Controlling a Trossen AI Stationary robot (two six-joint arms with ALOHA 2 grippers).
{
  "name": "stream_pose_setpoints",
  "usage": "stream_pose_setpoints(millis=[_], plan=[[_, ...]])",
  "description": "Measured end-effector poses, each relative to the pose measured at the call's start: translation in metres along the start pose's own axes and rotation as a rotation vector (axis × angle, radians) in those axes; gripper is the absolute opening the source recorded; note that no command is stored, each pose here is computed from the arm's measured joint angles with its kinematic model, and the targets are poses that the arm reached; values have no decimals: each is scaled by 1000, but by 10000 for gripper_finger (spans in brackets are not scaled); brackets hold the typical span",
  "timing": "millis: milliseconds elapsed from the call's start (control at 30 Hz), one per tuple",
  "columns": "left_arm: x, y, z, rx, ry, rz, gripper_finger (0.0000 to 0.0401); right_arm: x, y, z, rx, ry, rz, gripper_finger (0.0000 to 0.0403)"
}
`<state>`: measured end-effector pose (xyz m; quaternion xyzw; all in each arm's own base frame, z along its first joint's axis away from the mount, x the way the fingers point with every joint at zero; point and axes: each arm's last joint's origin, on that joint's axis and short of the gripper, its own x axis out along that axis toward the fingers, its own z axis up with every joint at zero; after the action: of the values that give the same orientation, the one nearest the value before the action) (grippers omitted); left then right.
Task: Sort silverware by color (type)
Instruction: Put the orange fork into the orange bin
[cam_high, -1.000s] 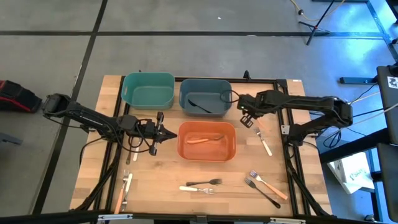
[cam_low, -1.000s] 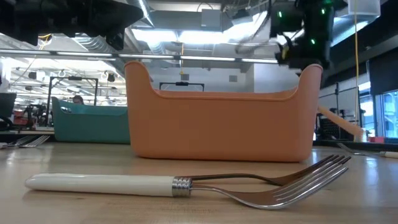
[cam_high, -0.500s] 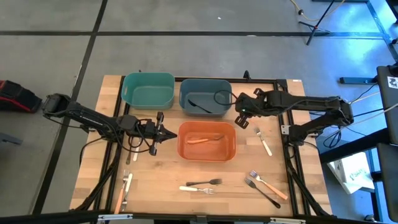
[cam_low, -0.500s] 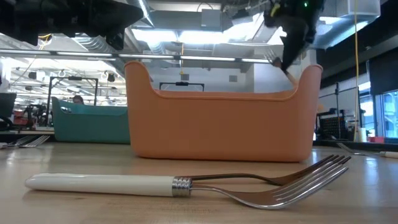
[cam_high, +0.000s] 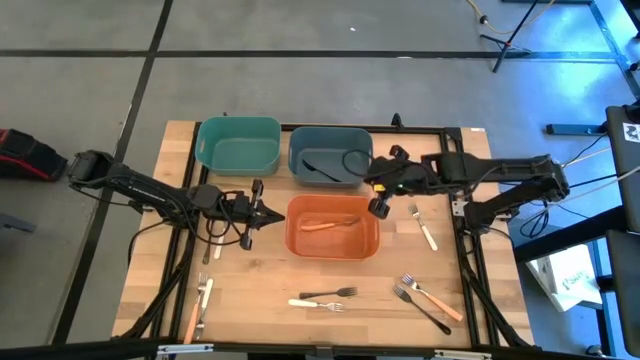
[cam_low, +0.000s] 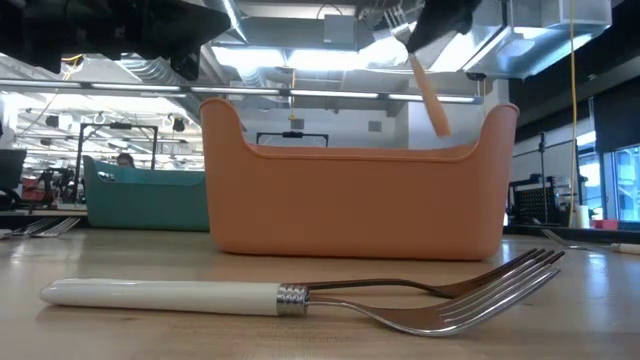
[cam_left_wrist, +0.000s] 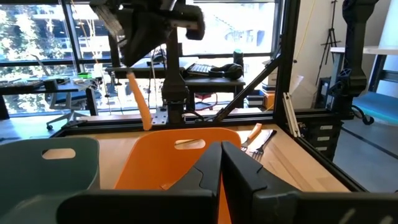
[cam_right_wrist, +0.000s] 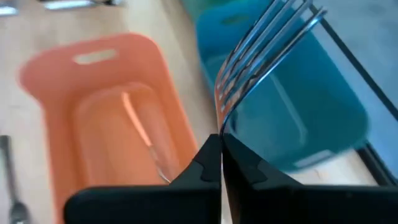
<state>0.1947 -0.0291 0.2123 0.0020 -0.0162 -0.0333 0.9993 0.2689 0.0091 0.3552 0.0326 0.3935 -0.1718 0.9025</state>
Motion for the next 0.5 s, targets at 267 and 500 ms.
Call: stream_pose_setpoints(millis=[267, 500], plan=[[0, 0, 0, 0, 0, 0, 6, 21, 24, 1, -56, 26, 96, 0], [0, 0, 0, 0, 0, 0, 6, 63, 50, -7, -123, 150, 146, 0]])
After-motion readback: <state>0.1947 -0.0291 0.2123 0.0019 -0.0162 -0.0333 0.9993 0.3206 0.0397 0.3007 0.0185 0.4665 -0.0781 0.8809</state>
